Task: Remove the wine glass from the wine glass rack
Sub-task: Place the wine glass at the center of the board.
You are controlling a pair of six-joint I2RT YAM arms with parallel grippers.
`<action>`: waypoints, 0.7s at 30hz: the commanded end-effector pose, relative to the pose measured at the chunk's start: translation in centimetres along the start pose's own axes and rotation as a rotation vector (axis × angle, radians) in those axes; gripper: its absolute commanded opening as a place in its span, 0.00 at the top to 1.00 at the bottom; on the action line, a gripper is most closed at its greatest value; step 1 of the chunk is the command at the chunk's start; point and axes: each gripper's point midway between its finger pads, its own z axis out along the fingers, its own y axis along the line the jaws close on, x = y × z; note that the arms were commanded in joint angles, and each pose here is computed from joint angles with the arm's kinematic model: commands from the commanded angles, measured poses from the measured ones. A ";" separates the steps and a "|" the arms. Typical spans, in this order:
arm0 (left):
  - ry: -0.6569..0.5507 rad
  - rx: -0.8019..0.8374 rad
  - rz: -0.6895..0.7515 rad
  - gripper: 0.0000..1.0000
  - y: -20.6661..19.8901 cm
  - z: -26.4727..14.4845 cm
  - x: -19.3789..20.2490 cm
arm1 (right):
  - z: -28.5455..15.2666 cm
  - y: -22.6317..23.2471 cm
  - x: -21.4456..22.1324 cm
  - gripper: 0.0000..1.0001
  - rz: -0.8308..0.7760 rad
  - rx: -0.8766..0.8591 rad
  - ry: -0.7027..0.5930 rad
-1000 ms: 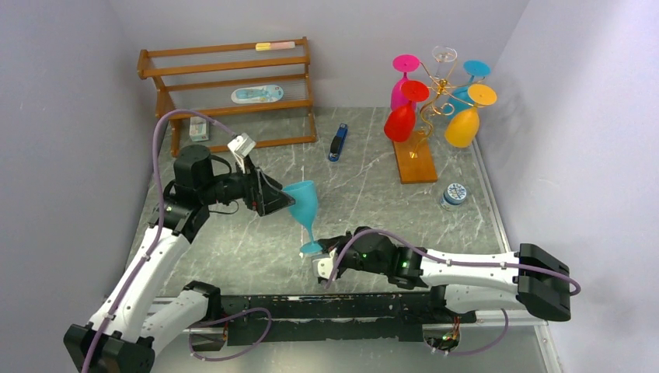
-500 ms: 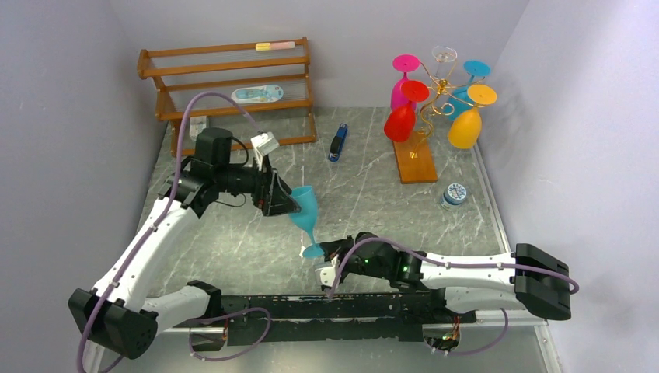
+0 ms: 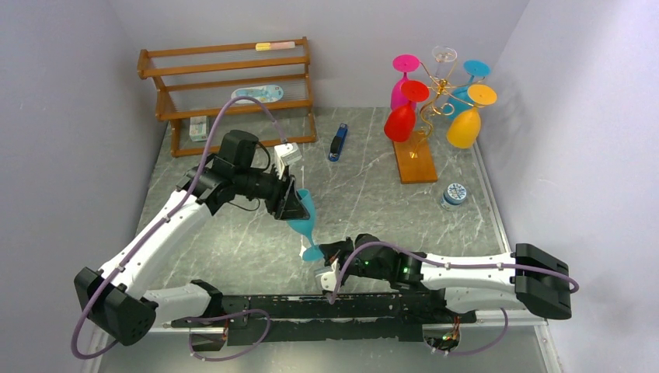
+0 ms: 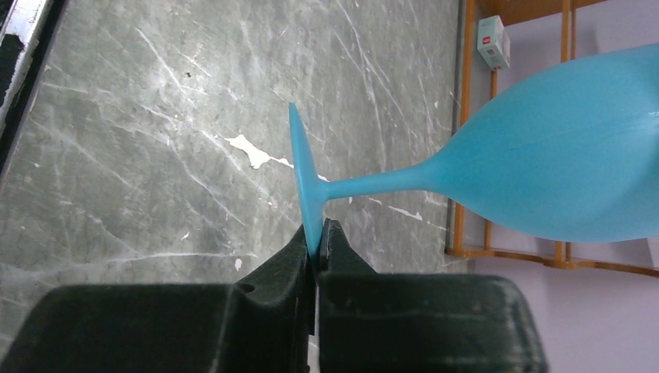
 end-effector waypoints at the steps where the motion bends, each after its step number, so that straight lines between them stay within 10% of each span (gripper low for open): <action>1: 0.050 0.023 0.035 0.50 -0.8 -0.1 0.3 | -0.6 -1.1 0.0 1.00 -0.023 0.053 0.011; 21: 0.141 0.158 0.031 0.95 -2.0 0.1 3.2 | -1.4 -0.7 1.2 1.00 -0.035 0.039 0.064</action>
